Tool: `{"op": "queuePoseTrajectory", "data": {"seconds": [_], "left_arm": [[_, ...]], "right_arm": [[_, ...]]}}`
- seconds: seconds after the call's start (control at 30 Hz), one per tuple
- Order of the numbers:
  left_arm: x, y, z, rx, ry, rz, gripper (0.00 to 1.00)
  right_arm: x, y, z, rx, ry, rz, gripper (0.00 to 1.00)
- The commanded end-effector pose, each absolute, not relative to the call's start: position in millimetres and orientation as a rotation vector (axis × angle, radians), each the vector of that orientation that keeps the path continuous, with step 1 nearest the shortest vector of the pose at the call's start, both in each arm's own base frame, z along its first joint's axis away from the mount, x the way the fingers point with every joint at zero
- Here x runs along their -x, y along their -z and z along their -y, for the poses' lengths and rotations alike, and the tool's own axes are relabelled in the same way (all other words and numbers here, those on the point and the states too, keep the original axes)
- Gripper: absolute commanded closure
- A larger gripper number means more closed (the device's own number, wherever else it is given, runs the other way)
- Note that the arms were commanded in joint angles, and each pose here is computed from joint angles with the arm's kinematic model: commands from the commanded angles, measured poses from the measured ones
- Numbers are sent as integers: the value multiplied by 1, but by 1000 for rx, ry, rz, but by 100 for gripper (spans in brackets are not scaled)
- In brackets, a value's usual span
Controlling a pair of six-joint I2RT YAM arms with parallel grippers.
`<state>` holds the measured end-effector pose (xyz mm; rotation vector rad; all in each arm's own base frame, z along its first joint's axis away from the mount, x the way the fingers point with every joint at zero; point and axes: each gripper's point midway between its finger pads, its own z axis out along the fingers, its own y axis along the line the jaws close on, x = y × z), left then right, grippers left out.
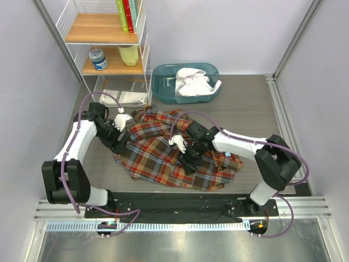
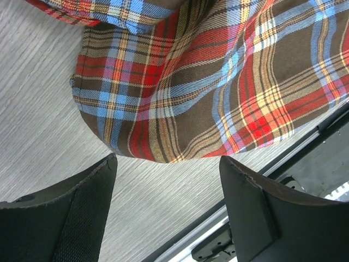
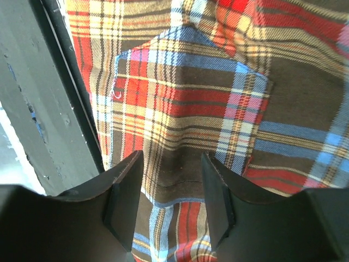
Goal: Fold and stack the long sleeve shirts
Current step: Flatten the shirt out
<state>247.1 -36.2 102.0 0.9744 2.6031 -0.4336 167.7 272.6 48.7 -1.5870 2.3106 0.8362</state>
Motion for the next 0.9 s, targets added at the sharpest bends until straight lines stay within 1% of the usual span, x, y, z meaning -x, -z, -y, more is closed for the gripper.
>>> {"op": "queuePoseTrajectory", "data": {"seconds": [0.0, 0.07, 0.1, 0.13, 0.17, 0.2, 0.27, 0.37, 0.4, 0.47, 0.5, 0.53, 0.57, 0.63, 0.7, 0.77, 0.8, 0.87], "left_arm": [[-251, -99, 38, -1001, 434, -2581, 25], [-244, -98, 41, -1023, 474, -2580, 26], [-241, -98, 44, -1033, 493, -2571, 26], [-236, -93, 46, -1067, 501, -2574, 26], [-235, -89, 46, -1081, 489, -2576, 26], [-233, -84, 40, -1089, 444, -2594, 27], [-221, -73, 48, -1193, 440, -2590, 30], [-218, -65, 53, -1226, 401, -2583, 37], [-218, -64, 55, -1223, 401, -2578, 48], [-220, -69, 60, -1190, 416, -2565, 66], [-222, -73, 61, -1175, 419, -2557, 88], [-226, -79, 63, -1161, 417, -2545, 97], [-225, -87, 65, -1156, 431, -2533, 100], [-220, -108, 69, -1171, 467, -2511, 100], [-222, -131, 75, -1155, 472, -2438, 100], [-241, -151, 78, -1103, 420, -2357, 100], [-249, -153, 79, -1042, 415, -2375, 100], [-275, -161, 80, -979, 378, -2355, 100]], "right_arm": [[-162, -56, -286, 1586, -933, -2285, 55], [-156, -59, -285, 1621, -929, -2255, 68], [-154, -57, -282, 1631, -907, -2263, 86], [-154, -60, -281, 1632, -896, -2250, 93], [-156, -60, -279, 1635, -877, -2244, 99], [-161, -60, -276, 1634, -832, -2244, 99], [-169, -71, -274, 1619, -801, -2201, 99], [-175, -94, -271, 1629, -763, -2115, 99], [-175, -98, -269, 1635, -752, -2110, 99], [-179, -102, -262, 1658, -690, -2091, 99], [-182, -106, -256, 1654, -656, -2088, 99], [-189, -108, -251, 1655, -612, -2078, 99], [-194, -111, -247, 1642, -589, -2077, 99], [-213, -126, -233, 1575, -554, -2090, 99], [-233, -141, -220, 1532, -503, -2082, 99], [-251, -145, -213, 1516, -451, -2075, 99], [-264, -151, -209, 1489, -427, -2070, 99], [-282, -140, -207, 1501, -389, -2090, 99]]}}
